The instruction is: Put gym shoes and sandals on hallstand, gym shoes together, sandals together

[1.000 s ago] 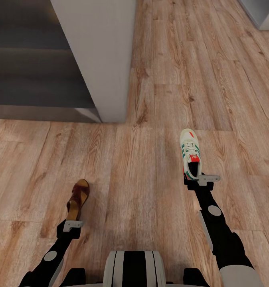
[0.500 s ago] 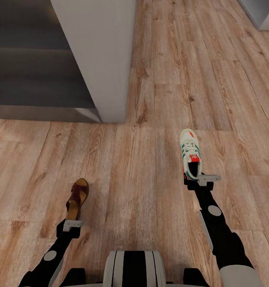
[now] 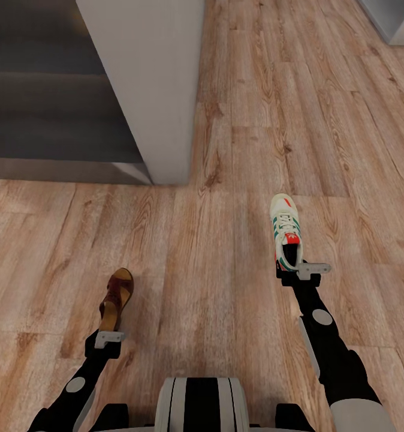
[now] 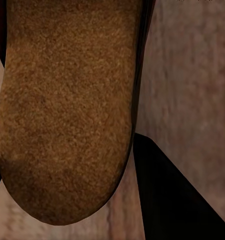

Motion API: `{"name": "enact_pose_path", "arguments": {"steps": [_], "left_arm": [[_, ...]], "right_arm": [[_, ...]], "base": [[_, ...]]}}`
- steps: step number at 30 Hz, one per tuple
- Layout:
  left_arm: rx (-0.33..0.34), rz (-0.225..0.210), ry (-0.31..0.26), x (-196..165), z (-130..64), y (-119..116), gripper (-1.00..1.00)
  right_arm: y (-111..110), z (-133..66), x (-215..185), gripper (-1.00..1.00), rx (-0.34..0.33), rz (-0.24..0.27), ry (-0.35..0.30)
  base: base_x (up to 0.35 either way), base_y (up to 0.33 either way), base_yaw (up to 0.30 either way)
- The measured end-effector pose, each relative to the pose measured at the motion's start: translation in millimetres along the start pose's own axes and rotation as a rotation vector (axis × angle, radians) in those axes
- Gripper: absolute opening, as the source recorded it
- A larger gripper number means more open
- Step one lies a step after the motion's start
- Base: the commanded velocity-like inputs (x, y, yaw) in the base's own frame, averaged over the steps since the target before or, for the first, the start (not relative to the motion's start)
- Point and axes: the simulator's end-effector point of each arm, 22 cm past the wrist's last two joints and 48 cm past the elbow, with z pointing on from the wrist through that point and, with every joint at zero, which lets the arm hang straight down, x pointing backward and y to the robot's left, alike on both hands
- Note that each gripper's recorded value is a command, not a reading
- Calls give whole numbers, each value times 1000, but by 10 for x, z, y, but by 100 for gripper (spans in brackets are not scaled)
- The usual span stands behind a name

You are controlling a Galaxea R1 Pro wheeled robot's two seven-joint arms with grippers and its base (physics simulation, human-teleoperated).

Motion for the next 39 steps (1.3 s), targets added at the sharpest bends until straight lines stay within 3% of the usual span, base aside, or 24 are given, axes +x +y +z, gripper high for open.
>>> {"name": "enact_pose_path", "arguments": {"steps": [17, 28, 39], "left_arm": [[-4, -3, -35, -198, -35, 27, -100], [-11, 10, -127, -793, 151, 72, -100], [-15, 12, -142, -868, 149, 97, -100]], "right_arm": [[-36, -47, -199, -100, 4, 4, -30], [2, 21, -754, -100, 22, 52, -131], [-76, -11, -966, -100, 33, 48, -176]], "base": [[0, 0, 0], [0, 0, 0], [0, 0, -8]]}}
